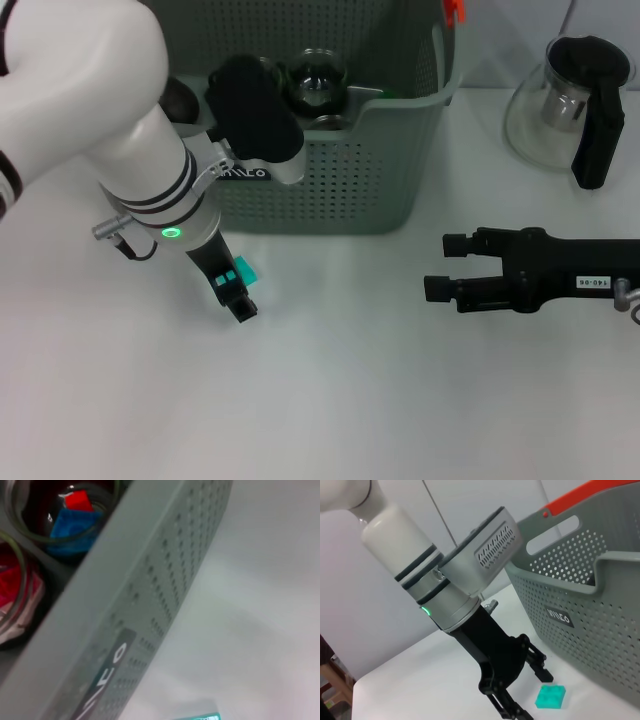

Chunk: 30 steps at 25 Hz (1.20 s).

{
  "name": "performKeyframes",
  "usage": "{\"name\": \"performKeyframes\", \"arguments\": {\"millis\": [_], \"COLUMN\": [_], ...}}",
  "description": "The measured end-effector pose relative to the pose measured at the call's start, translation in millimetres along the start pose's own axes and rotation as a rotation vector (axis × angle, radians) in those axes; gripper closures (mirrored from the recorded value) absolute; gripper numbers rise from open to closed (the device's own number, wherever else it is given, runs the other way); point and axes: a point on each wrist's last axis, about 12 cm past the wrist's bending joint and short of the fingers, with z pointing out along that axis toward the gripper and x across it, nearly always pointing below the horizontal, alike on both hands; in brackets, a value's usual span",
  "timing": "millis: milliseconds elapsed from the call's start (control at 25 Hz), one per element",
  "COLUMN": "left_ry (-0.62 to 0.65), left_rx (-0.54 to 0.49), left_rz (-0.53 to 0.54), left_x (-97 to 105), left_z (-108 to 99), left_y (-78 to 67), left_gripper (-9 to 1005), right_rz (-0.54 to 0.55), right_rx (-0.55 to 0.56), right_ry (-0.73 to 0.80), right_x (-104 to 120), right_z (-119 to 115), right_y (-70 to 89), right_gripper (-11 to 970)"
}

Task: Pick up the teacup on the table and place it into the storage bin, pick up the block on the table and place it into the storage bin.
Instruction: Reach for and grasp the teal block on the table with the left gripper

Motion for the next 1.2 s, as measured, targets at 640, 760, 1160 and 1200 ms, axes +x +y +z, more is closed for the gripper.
{"name": "performKeyframes", "arguments": {"millis": [640, 760, 1160, 1200], "left_ry": [-0.002, 0.003, 0.001, 0.002], "left_rx": [-0.010, -0.006, -0.011, -0.011], "left_rz": [-0.018, -0.017, -0.030, -0.030], "left_x": [-6.0, -5.8, -8.0, -8.4], "left_z": [-0.2, -0.4, -2.5, -2.5], "left_y": [1.8, 1.3, 2.9, 2.8], "left_gripper": [370, 365, 282, 237], "right_rz": [0.006, 0.007, -0.002, -0.003], "right_rx": [-0.001, -0.001, -0.002, -0.002], "right_ry": [-0.001, -0.001, -0.001, -0.001], "right_x": [5.4, 5.8, 5.7, 5.8], "right_z": [-0.7, -0.9, -0.8, -0.9], "right_y": [1.0, 1.1, 1.2, 1.2], "right_gripper": [14, 13, 13, 13]}}
